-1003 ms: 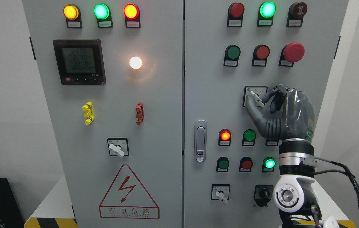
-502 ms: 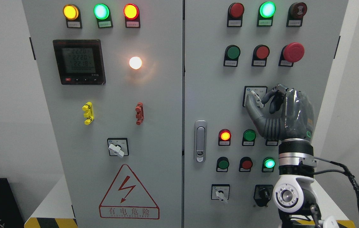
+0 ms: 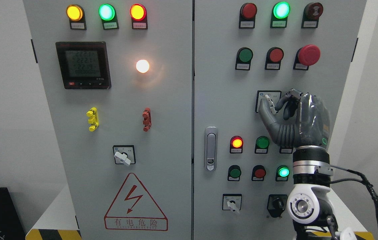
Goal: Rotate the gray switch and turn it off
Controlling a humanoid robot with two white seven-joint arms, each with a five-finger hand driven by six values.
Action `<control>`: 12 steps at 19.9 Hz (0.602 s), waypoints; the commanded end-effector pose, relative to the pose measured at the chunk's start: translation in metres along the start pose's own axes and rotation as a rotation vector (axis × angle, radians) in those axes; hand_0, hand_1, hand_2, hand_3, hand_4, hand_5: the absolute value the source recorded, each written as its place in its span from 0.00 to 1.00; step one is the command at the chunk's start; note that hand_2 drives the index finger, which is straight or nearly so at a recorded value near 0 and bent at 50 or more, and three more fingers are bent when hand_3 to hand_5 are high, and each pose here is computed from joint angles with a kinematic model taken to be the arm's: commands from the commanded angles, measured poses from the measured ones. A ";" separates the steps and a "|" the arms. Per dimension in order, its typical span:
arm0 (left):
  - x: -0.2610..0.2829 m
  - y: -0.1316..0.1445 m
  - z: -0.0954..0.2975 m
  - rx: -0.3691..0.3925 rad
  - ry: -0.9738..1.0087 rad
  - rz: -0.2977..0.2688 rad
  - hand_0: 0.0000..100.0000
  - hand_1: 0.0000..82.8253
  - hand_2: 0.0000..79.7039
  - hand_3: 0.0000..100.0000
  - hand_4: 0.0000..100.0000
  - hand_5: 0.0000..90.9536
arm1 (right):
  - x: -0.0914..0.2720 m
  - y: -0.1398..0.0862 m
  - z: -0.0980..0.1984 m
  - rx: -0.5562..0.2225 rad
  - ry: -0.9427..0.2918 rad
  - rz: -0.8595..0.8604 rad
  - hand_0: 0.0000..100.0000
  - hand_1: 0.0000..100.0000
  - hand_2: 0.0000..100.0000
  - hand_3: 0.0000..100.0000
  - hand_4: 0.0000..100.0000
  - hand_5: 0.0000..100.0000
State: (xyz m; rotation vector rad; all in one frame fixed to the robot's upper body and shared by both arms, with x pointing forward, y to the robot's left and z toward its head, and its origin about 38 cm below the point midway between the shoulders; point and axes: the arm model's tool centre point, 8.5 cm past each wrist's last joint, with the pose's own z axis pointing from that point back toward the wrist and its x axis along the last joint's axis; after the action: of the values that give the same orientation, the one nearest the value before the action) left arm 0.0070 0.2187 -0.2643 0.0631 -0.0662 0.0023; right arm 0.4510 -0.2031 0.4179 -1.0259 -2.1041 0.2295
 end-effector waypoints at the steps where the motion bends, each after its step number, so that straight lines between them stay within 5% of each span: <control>1: 0.015 0.000 -0.001 0.001 -0.033 0.027 0.12 0.47 0.00 0.00 0.00 0.00 | 0.002 0.002 0.001 0.004 -0.001 -0.011 0.44 0.53 0.74 1.00 0.93 1.00; 12: 0.015 0.000 -0.001 0.001 -0.033 0.029 0.12 0.47 0.00 0.00 0.00 0.00 | 0.003 0.002 0.001 0.004 -0.002 -0.012 0.46 0.53 0.74 1.00 0.93 1.00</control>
State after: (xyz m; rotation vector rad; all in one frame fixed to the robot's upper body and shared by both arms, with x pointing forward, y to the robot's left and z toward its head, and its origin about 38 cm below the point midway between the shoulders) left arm 0.0070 0.2186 -0.2643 0.0630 -0.0663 0.0023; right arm 0.4514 -0.2021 0.4176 -1.0186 -2.1043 0.2409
